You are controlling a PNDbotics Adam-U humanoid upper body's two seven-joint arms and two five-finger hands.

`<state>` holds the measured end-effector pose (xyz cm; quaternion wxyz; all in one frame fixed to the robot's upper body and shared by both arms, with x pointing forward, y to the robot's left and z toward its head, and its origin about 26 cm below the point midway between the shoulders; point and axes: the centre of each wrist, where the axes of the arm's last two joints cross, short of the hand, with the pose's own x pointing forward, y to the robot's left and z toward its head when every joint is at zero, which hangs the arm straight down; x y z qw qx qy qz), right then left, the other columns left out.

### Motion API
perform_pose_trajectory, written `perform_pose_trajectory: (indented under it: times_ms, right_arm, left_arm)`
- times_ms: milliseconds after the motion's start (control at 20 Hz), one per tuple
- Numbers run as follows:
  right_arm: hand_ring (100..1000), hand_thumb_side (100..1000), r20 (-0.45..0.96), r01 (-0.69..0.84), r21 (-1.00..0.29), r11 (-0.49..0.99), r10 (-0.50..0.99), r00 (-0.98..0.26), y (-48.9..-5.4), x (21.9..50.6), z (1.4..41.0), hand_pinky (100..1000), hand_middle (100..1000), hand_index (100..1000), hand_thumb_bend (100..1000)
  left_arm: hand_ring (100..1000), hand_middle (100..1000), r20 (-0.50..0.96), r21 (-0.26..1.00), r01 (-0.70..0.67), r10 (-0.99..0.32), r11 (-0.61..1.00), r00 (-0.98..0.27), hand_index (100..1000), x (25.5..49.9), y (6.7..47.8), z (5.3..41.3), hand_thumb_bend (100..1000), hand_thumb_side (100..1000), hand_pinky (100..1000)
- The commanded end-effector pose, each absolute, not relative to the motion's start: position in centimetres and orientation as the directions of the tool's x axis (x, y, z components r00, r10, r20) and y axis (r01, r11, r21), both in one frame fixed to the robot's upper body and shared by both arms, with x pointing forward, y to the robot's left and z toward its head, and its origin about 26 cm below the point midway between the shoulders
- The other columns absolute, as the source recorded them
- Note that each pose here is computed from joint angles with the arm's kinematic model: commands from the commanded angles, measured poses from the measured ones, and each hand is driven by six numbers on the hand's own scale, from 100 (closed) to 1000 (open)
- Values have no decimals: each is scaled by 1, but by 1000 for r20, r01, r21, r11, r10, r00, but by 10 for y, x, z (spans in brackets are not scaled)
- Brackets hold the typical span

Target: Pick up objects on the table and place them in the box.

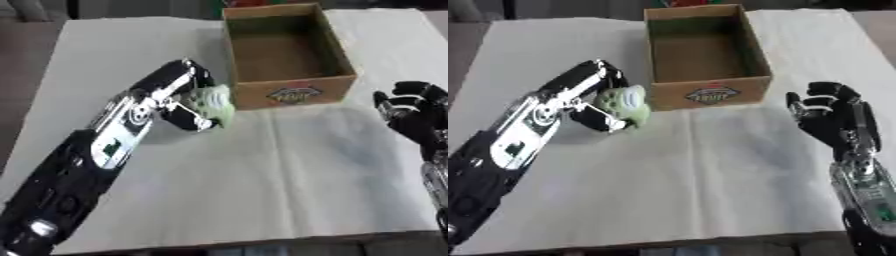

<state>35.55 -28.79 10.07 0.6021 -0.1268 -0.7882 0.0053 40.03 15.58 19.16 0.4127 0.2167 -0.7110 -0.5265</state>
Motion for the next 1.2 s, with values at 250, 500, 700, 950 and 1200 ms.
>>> perform_pose_trajectory:
  times_ms: [250, 500, 700, 950, 1200]
  right_arm:
    - [614, 100, 938, 186, -169, 968, 216, -271, -289, 356, 111, 578, 590, 647, 365]
    - [614, 100, 935, 156, -179, 971, 217, -281, -283, 358, 114, 578, 590, 647, 376]
    - [614, 100, 932, 122, -186, 975, 214, -292, -276, 361, 117, 578, 590, 647, 376]
    - [614, 100, 930, 85, -193, 977, 210, -300, -267, 363, 119, 578, 590, 647, 376]
    - [614, 100, 929, 58, -196, 979, 204, -307, -261, 365, 120, 579, 590, 647, 376]
  left_arm:
    - [407, 365, 294, 911, -50, -729, 409, -618, 480, 391, 161, 262, 404, 100, 517]
    - [420, 372, 264, 911, -113, -770, 397, -581, 489, 415, 149, 272, 411, 100, 532]
    - [429, 381, 244, 920, -144, -820, 365, -519, 498, 441, 140, 263, 412, 100, 540]
    - [463, 414, 242, 929, -157, -869, 336, -432, 524, 467, 138, 240, 426, 100, 563]
    - [560, 511, 225, 936, -171, -897, 308, -381, 616, 477, 139, 222, 509, 100, 620]
